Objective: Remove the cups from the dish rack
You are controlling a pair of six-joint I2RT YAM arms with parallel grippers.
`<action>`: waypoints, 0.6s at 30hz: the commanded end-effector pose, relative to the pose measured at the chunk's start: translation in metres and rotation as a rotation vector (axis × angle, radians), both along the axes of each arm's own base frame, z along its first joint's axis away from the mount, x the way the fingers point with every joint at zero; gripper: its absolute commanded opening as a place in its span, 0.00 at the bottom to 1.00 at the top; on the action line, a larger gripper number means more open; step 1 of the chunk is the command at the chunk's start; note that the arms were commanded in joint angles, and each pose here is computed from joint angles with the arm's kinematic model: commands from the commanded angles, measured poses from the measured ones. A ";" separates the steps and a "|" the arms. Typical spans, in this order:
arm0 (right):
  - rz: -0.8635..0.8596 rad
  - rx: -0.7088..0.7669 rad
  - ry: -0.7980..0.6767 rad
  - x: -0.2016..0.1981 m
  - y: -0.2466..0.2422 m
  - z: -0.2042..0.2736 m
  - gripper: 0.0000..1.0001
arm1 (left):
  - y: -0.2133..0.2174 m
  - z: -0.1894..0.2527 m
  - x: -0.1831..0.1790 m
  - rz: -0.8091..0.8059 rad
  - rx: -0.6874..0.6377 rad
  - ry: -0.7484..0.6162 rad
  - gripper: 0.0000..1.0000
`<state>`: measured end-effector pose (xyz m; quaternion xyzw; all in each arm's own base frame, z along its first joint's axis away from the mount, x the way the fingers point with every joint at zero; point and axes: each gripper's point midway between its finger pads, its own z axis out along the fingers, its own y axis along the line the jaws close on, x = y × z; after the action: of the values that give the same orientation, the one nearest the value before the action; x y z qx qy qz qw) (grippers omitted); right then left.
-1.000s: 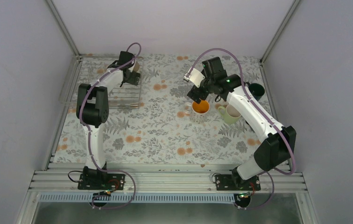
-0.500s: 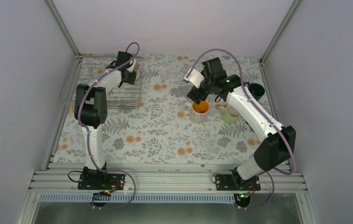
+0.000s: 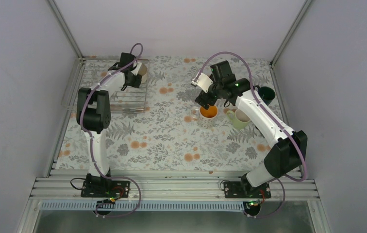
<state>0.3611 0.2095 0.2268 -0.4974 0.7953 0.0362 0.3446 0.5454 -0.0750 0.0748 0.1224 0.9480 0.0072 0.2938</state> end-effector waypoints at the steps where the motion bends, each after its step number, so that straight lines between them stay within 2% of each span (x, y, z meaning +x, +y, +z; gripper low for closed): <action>1: 0.024 0.038 -0.023 -0.003 0.003 0.015 0.96 | 0.010 0.084 0.009 -0.004 -0.006 -0.146 0.04; 7: 0.095 0.126 -0.015 -0.013 0.018 0.043 0.98 | 0.022 0.208 0.000 -0.024 0.002 -0.349 0.02; 10: 0.142 0.196 -0.014 -0.018 0.030 0.065 0.99 | 0.013 0.260 -0.017 -0.071 -0.071 -0.426 0.02; 11: 0.162 0.224 -0.014 -0.021 0.034 0.073 0.99 | 0.006 0.276 -0.024 -0.092 -0.118 -0.450 0.02; 15: 0.278 0.390 0.007 -0.035 0.057 0.113 1.00 | -0.053 0.307 -0.058 -0.310 -0.460 -0.437 0.03; 17: 0.344 0.502 0.030 -0.041 0.063 0.136 1.00 | -0.082 0.319 -0.080 -0.456 -0.626 -0.430 0.02; 18: 0.383 0.564 0.042 -0.044 0.065 0.147 1.00 | -0.094 0.328 -0.089 -0.527 -0.676 -0.471 0.03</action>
<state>0.3377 0.2574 0.3293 -0.5222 0.7143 0.1940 0.4235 0.4950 -0.0981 0.3726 0.1620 0.8300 -0.1451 0.5136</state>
